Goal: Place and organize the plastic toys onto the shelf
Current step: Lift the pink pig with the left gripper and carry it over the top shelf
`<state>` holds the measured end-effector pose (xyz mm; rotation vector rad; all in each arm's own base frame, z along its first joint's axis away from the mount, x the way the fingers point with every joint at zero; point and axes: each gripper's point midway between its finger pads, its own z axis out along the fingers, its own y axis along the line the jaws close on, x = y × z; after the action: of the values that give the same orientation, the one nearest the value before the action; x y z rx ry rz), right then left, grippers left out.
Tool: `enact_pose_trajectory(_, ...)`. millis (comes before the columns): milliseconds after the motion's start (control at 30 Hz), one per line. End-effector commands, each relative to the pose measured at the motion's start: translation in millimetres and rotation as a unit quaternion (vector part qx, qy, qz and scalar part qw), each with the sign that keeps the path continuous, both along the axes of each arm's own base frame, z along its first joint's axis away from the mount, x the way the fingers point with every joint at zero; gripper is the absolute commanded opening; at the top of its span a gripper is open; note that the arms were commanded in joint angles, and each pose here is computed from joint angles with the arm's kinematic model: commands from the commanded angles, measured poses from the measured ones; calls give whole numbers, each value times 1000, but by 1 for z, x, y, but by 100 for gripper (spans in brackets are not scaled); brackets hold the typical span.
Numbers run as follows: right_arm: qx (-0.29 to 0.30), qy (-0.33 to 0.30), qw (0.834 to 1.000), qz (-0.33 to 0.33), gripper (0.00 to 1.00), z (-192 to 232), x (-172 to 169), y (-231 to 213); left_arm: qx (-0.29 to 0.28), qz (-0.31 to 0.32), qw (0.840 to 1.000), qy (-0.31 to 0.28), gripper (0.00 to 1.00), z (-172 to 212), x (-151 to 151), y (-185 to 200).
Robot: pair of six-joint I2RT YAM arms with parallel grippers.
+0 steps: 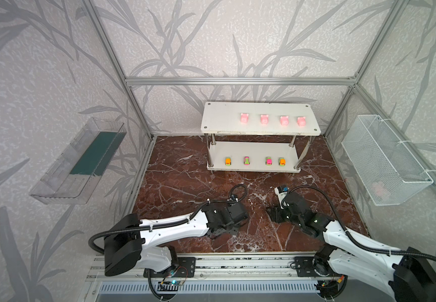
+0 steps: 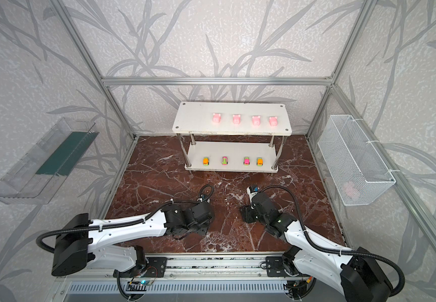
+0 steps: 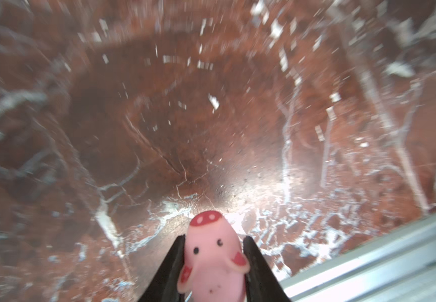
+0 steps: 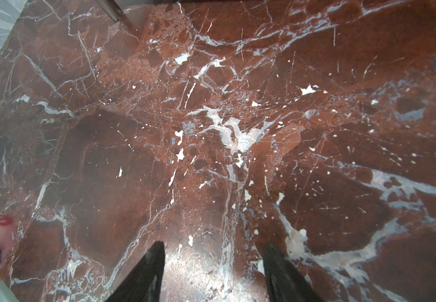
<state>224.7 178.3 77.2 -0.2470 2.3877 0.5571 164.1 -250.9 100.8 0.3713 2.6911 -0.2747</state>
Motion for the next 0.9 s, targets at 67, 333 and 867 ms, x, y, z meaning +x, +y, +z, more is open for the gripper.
enact_pose_trajectory(67,3,-10,1000,-5,61,1,3,-2,11,3,999,-52,34,70,30,26)
enact_pose_trajectory(333,7,-8,1000,-5,61,-5,2,-1,-19,33,983,-180,34,226,120,52)
enact_pose_trajectory(867,11,-31,999,-6,61,7,1,-7,-55,45,971,-230,36,308,259,47)
